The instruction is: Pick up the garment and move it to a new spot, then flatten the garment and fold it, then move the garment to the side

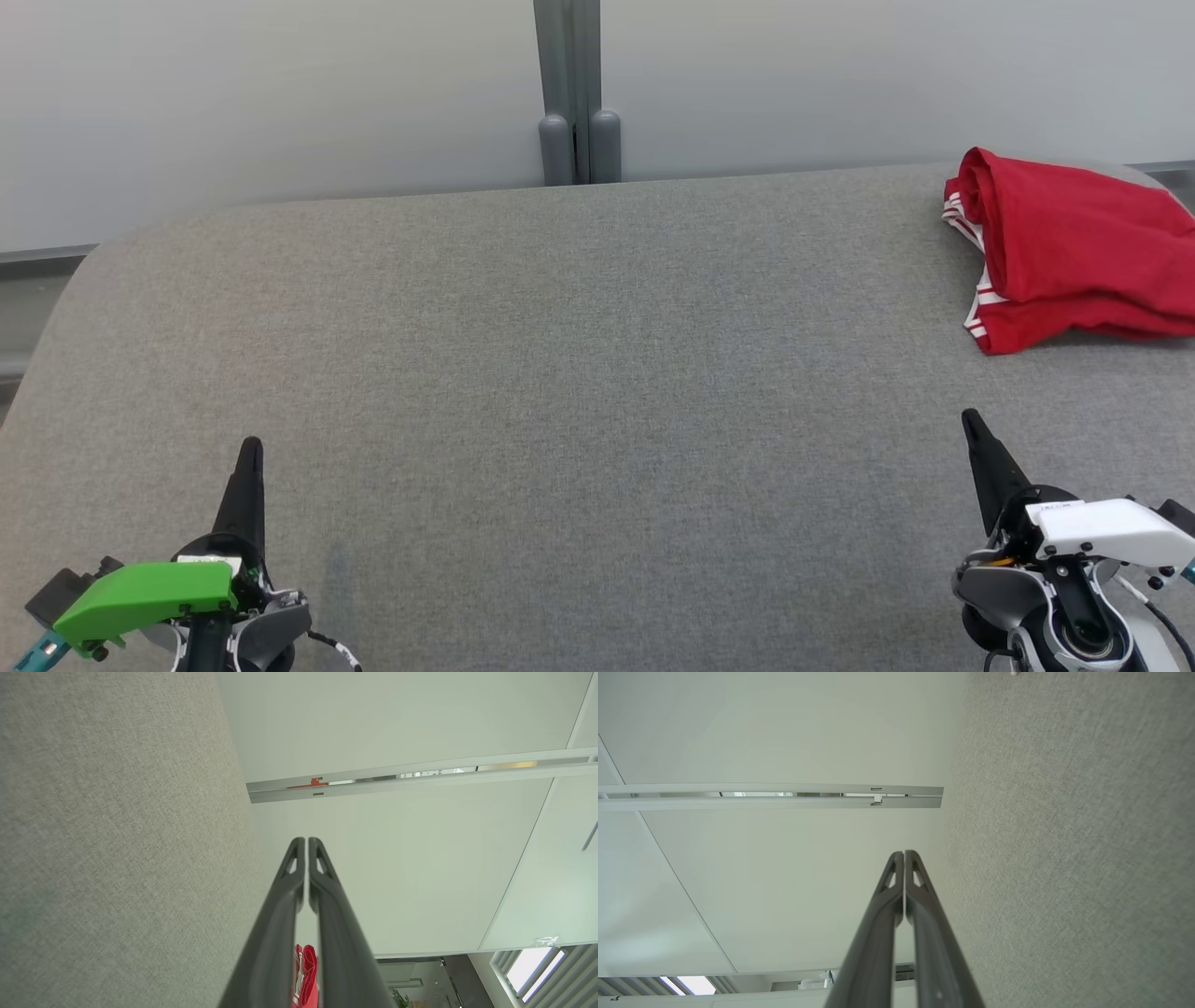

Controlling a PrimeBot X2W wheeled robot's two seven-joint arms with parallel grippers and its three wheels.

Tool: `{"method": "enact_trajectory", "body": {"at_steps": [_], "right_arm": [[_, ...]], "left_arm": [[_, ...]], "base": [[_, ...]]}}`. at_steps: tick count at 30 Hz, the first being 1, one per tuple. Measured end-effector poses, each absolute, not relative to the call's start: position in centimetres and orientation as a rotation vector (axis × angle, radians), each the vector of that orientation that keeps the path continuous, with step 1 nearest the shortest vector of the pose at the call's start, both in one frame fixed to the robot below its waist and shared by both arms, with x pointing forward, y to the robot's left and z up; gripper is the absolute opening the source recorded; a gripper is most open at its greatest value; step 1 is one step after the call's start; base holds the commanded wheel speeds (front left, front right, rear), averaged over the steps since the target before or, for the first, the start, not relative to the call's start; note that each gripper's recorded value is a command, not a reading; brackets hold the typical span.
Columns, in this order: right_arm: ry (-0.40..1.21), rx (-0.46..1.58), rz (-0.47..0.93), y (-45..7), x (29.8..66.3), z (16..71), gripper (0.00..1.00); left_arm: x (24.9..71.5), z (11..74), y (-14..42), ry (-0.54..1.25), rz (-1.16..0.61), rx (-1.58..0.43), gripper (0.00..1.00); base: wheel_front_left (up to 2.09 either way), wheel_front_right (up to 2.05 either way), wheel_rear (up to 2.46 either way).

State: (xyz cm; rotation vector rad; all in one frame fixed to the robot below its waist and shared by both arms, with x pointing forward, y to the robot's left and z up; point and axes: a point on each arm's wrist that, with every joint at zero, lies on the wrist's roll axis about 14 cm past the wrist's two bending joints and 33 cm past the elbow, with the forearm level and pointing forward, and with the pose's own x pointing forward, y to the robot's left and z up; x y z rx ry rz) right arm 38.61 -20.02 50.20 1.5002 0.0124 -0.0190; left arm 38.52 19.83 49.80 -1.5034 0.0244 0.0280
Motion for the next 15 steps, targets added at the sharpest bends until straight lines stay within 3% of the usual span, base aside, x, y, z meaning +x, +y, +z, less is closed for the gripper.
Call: {"method": "enact_trajectory", "body": {"at_steps": [15], "right_arm": [[0.005, 1.571, -0.005, -20.0, 38.8, 50.53, 0.0]], "left_arm": [[38.74, 50.33, 19.87, 0.011, 0.01, -1.579, 0.0]], "base": [[0.0, 0.0, 0.0]]}}
